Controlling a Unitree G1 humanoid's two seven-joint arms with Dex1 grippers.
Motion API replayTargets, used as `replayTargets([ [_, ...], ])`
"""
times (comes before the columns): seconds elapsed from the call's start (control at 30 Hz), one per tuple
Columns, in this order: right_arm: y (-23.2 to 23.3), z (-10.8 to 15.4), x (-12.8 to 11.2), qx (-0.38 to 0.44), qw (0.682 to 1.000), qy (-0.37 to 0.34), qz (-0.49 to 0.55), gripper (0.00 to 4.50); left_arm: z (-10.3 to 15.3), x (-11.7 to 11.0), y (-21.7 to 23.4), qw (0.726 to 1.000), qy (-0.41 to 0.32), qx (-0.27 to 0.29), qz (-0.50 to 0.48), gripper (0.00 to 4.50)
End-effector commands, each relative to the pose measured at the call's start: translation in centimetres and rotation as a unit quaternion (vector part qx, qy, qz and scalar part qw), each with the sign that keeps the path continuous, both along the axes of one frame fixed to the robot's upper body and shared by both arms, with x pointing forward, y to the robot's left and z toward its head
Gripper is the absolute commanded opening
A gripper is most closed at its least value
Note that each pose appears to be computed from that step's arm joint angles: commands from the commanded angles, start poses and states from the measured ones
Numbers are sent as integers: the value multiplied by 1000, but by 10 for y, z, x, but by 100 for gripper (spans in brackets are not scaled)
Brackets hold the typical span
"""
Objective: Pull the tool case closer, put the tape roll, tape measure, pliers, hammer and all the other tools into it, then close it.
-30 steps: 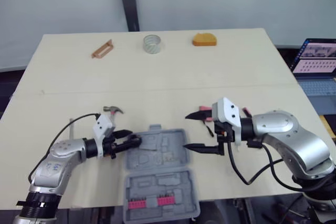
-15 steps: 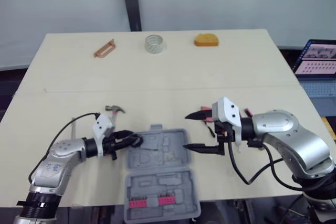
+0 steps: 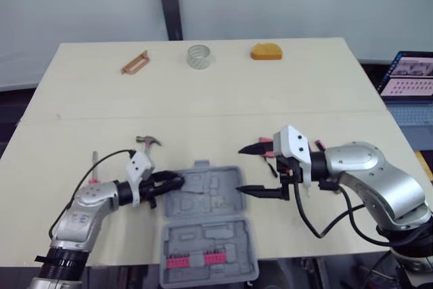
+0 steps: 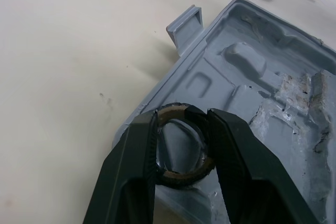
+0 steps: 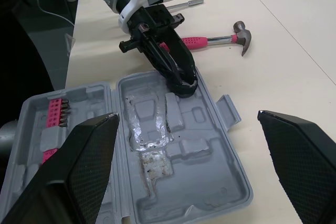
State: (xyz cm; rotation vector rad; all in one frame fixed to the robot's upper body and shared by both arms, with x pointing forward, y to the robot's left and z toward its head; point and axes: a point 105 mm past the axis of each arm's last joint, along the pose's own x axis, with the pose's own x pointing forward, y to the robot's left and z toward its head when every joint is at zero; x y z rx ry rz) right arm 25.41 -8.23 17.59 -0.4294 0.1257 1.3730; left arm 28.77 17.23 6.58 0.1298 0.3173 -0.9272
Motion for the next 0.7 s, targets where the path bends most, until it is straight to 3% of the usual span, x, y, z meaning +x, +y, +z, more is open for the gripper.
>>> replayTargets([
  [0.03,1,9,-3,4,1000,-21,9,450,5,4,-2,1000,-15,-1,-2,165],
  [0.7,0,9,-2,1,1000,-22,8,450,-13,4,1,996,-33,79,-19,165],
])
